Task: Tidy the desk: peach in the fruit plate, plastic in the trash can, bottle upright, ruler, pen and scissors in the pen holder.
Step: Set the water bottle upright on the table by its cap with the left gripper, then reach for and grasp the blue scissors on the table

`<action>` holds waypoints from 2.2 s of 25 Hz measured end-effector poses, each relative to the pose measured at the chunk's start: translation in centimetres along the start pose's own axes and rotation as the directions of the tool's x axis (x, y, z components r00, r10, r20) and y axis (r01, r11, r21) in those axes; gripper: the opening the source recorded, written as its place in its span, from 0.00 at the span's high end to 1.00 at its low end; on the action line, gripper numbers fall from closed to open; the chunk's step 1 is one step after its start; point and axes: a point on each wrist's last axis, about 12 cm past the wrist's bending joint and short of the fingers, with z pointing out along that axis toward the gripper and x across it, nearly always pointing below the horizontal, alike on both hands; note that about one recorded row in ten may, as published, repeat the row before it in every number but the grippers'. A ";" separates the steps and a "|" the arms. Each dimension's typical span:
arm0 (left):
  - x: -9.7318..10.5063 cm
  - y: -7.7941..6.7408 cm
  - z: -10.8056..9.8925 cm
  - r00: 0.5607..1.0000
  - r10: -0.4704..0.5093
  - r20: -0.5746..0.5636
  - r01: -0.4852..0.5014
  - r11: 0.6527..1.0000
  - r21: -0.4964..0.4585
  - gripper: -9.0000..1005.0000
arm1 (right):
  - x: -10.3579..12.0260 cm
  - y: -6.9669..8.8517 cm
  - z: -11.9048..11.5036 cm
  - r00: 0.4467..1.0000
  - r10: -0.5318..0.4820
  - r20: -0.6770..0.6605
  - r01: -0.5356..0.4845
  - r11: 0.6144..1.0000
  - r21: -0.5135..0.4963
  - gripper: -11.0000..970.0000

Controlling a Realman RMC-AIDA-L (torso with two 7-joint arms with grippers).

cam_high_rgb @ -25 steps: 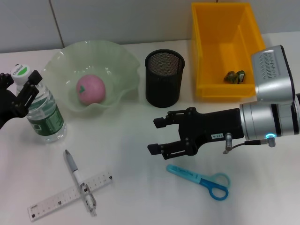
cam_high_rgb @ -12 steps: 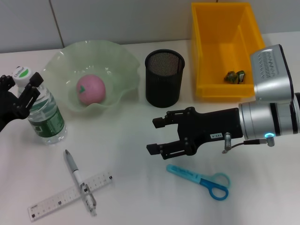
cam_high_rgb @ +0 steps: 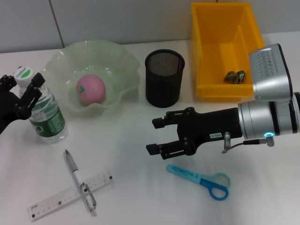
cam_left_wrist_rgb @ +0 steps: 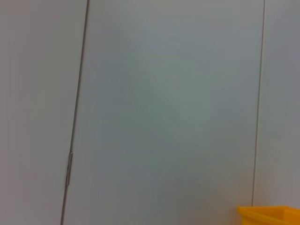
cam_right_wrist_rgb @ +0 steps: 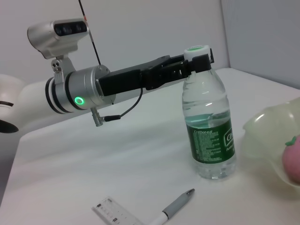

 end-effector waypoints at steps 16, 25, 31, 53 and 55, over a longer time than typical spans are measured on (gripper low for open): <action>0.1 -0.1 -0.2 1.000 0.000 -0.002 0.000 1.000 0.007 0.34 | 0.0 0.0 0.0 1.000 0.013 -0.001 -0.013 1.000 -0.002 0.20; 0.1 -0.2 -0.4 1.000 -0.001 0.001 0.001 1.000 0.011 0.24 | 0.0 0.2 0.0 1.000 0.017 -0.002 -0.017 1.000 -0.012 0.20; 0.1 -0.2 -0.5 1.000 -0.002 0.001 0.002 1.000 0.012 0.20 | 0.1 0.2 0.0 1.000 0.019 -0.001 -0.019 1.000 -0.012 0.20; -2.1 -0.5 -6.6 0.985 -0.123 -0.116 0.147 0.963 0.225 0.18 | -0.1 0.0 -0.3 0.999 0.027 0.018 -0.027 1.000 0.003 0.20; -2.1 -0.5 -6.6 0.985 -0.123 -0.116 0.147 0.963 0.225 0.19 | -0.2 0.0 -0.3 0.999 0.032 0.032 -0.032 0.999 0.004 0.20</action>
